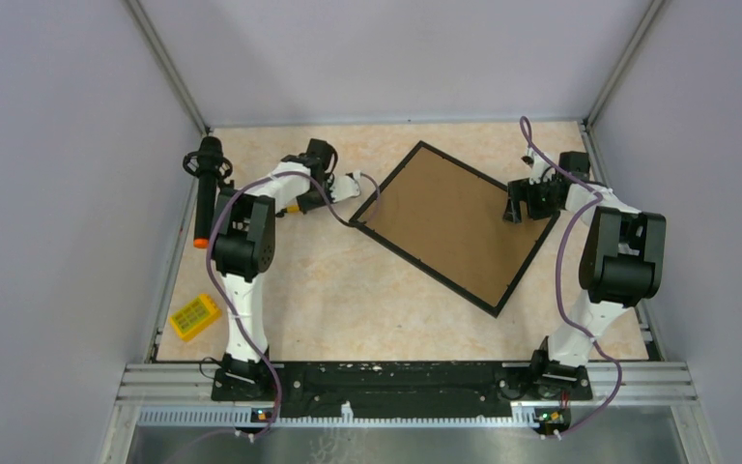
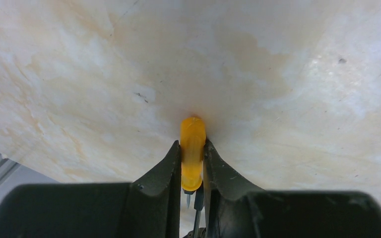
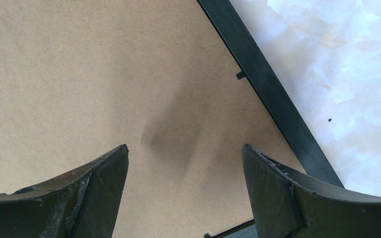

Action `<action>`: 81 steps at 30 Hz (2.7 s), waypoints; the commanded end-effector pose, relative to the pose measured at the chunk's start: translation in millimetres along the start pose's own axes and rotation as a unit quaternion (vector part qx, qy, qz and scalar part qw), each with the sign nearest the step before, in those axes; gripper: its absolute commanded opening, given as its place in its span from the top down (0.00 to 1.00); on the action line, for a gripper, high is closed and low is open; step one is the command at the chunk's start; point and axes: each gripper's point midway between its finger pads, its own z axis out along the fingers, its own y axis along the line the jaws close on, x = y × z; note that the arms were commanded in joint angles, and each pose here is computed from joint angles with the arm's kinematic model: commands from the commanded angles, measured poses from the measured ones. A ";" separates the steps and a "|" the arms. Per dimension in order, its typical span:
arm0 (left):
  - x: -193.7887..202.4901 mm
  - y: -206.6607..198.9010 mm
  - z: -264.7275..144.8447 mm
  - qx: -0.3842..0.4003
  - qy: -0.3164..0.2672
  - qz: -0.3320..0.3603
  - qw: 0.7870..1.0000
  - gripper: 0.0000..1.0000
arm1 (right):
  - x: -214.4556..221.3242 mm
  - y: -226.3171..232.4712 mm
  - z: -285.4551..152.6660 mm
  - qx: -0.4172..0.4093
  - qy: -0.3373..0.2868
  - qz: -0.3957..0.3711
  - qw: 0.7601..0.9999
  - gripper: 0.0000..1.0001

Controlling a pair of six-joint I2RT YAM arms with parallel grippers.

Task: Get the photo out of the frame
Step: Pick up the screwdriver from the center of the board.

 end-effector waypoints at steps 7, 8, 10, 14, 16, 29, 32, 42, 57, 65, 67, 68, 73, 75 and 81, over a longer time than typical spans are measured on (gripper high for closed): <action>-41.2 7.4 -27.9 -0.074 -0.059 0.030 0.995 1.00 | -24.6 2.9 -17.3 0.001 -0.034 -0.013 0.999 0.17; -46.8 4.8 -30.8 -0.076 -0.064 0.036 0.994 1.00 | -24.5 2.8 -17.0 0.001 -0.034 -0.013 0.999 0.17; -56.3 0.5 -36.1 -0.081 -0.069 0.040 0.994 1.00 | -24.4 3.0 -17.0 0.000 -0.033 -0.012 0.999 0.17; -66.8 -9.8 -39.3 -0.080 -0.061 0.041 0.994 1.00 | -25.2 3.7 -17.4 -0.001 -0.035 -0.012 0.999 0.17; -65.8 -13.9 -40.3 -0.070 -0.051 0.025 0.996 1.00 | -24.0 4.1 -18.1 -0.001 -0.034 -0.011 0.999 0.17; -27.9 -34.8 -43.1 -0.037 0.019 -0.072 0.997 1.00 | -23.2 5.2 -19.7 -0.001 -0.036 -0.014 0.999 0.17; -7.3 -29.9 -35.8 -0.047 0.045 -0.097 0.993 1.00 | -22.4 4.8 -20.1 0.001 -0.034 -0.016 0.999 0.17; 42.5 -10.2 -19.2 -0.086 0.084 -0.129 0.984 1.00 | -21.5 5.7 -20.2 0.000 -0.036 -0.018 0.999 0.17; 79.9 31.2 4.4 -0.129 0.102 -0.149 0.975 1.00 | -20.0 4.8 -20.3 0.003 -0.034 -0.020 0.999 0.17; 64.6 41.0 -3.2 -0.146 0.083 -0.140 0.976 1.00 | -20.4 6.5 -20.5 -0.003 -0.033 -0.020 0.999 0.17; 48.5 38.4 -14.1 -0.149 0.068 -0.131 0.978 1.00 | -21.5 8.2 -21.6 -0.007 -0.033 -0.021 0.999 0.17; 38.2 36.4 -21.3 -0.151 0.058 -0.126 0.979 1.00 | -22.8 9.6 -22.6 -0.010 -0.034 -0.020 0.999 0.17; -20.2 15.1 -54.3 -0.131 -0.007 -0.112 0.985 1.00 | -29.1 20.9 -31.8 -0.031 -0.039 -0.017 0.999 0.15; -43.4 5.9 -70.6 -0.122 -0.039 -0.103 0.986 1.00 | -31.9 28.0 -38.4 -0.042 -0.043 -0.018 0.998 0.14; -114.3 -27.4 -141.1 -0.078 -0.167 -0.079 0.980 1.00 | -42.8 82.0 -69.0 -0.118 -0.059 -0.018 0.991 0.12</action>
